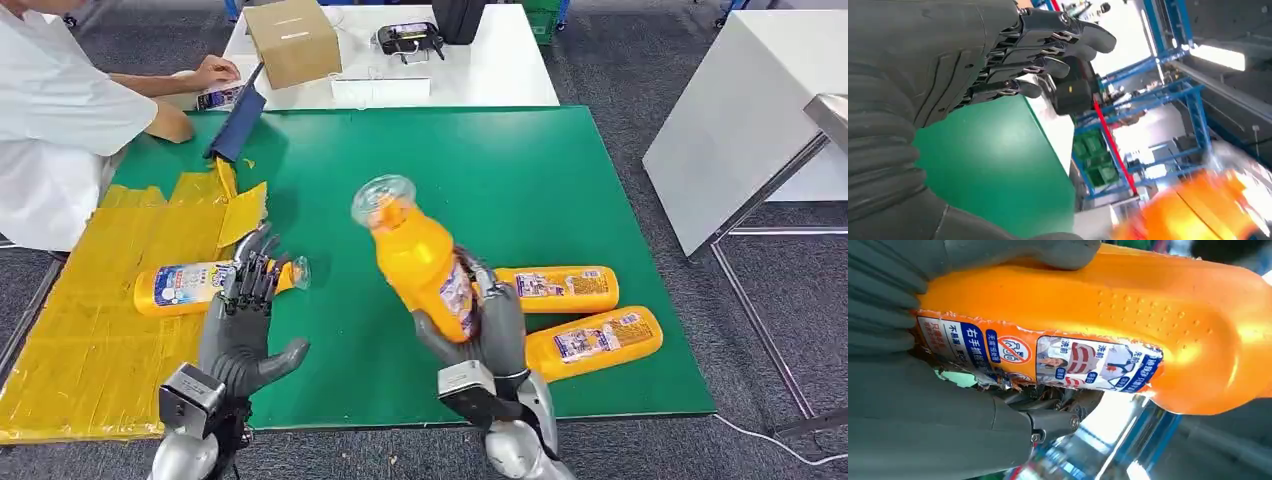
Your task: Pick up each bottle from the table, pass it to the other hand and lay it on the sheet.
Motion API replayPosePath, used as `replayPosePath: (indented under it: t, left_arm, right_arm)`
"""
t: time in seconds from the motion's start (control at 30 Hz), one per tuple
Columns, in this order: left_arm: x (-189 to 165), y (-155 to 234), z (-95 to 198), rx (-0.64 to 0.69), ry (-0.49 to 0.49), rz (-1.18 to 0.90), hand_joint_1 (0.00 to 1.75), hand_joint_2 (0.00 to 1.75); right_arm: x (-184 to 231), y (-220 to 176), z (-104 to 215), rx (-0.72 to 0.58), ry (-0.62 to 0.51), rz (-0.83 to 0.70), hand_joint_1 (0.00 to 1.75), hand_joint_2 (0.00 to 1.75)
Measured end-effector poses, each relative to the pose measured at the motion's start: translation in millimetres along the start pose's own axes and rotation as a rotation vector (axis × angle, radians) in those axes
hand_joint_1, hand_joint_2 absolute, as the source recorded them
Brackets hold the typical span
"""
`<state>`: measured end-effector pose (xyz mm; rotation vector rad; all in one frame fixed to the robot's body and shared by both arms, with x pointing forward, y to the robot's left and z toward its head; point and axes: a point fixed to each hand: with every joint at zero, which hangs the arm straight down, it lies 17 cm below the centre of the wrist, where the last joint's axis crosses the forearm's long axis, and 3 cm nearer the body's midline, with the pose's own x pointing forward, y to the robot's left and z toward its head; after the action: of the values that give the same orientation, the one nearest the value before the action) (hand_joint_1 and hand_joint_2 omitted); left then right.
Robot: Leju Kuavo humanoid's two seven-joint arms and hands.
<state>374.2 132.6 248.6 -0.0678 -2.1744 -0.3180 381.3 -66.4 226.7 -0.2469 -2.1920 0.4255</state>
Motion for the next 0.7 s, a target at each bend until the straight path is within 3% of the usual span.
replayPosePath:
  t: [0.2, 0.7]
  left_arm:
    - [2, -6, -7, -0.024, -0.011, 0.034, 0.00, 1.75]
    - [3, -13, -12, -0.051, -0.022, 0.094, 0.00, 1.75]
  right_arm:
    - [11, 58, 5, 0.146, -0.054, 0.015, 1.75, 1.75]
    - [29, 119, 15, 0.319, -0.158, 0.075, 1.75, 1.75]
